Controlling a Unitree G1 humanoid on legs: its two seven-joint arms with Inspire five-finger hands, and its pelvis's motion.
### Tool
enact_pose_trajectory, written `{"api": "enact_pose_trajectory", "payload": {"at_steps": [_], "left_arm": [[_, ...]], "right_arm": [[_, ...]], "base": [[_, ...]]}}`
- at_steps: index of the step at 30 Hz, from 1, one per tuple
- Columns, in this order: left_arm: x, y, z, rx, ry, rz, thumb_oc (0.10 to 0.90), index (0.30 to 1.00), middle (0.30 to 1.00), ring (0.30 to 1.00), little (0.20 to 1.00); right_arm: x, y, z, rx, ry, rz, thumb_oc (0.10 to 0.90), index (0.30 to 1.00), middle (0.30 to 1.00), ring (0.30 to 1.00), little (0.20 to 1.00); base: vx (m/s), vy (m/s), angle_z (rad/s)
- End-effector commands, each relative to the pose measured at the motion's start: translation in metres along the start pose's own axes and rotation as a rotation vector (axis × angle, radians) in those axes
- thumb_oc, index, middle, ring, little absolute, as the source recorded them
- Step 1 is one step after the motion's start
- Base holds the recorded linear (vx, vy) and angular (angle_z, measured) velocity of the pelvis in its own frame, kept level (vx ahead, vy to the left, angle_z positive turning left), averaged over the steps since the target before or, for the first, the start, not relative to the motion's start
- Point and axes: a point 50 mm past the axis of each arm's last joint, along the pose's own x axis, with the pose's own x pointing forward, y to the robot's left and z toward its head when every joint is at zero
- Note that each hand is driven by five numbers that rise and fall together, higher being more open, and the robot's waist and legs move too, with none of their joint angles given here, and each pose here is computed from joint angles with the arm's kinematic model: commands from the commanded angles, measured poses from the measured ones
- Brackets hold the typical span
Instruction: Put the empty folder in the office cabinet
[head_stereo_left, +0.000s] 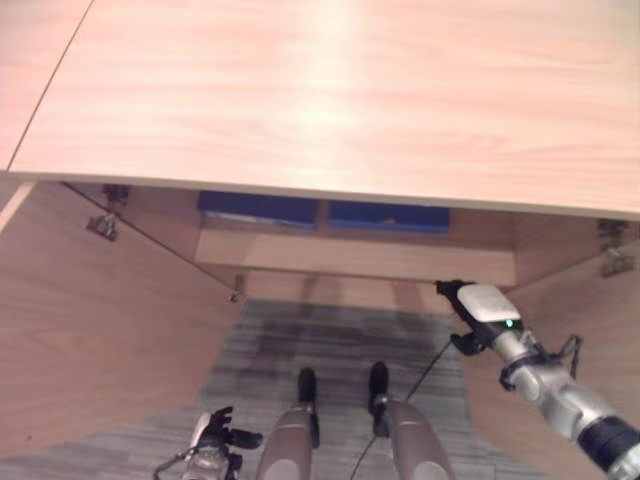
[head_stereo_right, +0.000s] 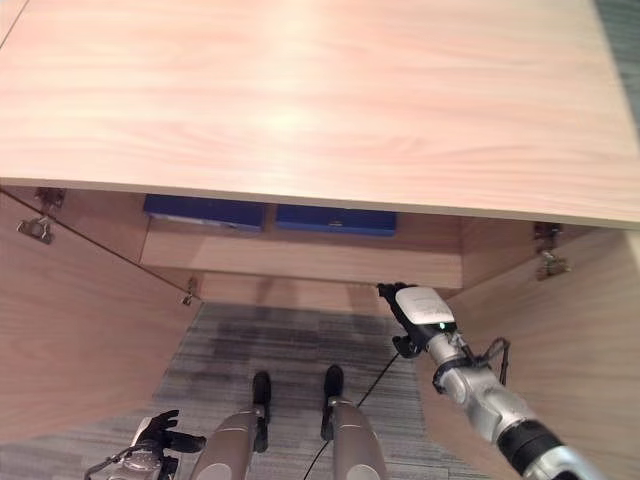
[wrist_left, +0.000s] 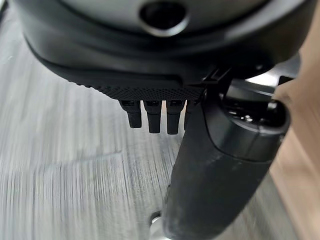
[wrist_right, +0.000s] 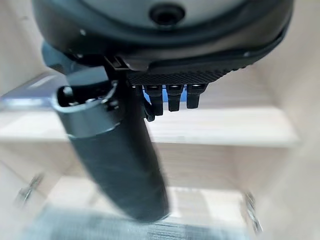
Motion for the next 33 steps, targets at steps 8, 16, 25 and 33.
{"api": "enact_pose_trajectory", "payload": {"at_steps": [8, 16, 25, 33], "left_arm": [[-0.008, -0.024, -0.008, 0.108, -0.02, -0.014, 0.8, 0.9, 0.9, 0.9, 0.9], [-0.013, -0.047, 0.001, 0.223, -0.077, -0.099, 0.8, 0.9, 0.9, 0.9, 0.9], [-0.019, -0.05, -0.035, 0.209, 0.06, -0.136, 0.8, 0.9, 0.9, 0.9, 0.9], [-0.021, -0.025, -0.075, 0.234, 0.223, -0.124, 0.8, 0.9, 0.9, 0.9, 0.9]], "right_arm": [[-0.04, 0.048, -0.043, 0.386, 0.401, -0.008, 0.8, 0.9, 0.9, 0.9, 0.9], [-0.07, 0.102, -0.061, 0.739, 0.8, 0.009, 0.8, 0.9, 0.9, 0.9, 0.9], [-0.109, 0.133, -0.074, 0.967, 1.107, 0.004, 0.8, 0.9, 0.9, 0.9, 0.9], [-0.111, 0.11, -0.096, 1.136, 1.151, -0.246, 0.8, 0.9, 0.9, 0.9, 0.9]], "base": [[-0.09, 0.171, -0.16], [-0.13, 0.155, -0.17], [-0.13, 0.082, -0.45], [0.06, -0.12, -0.7]]}}
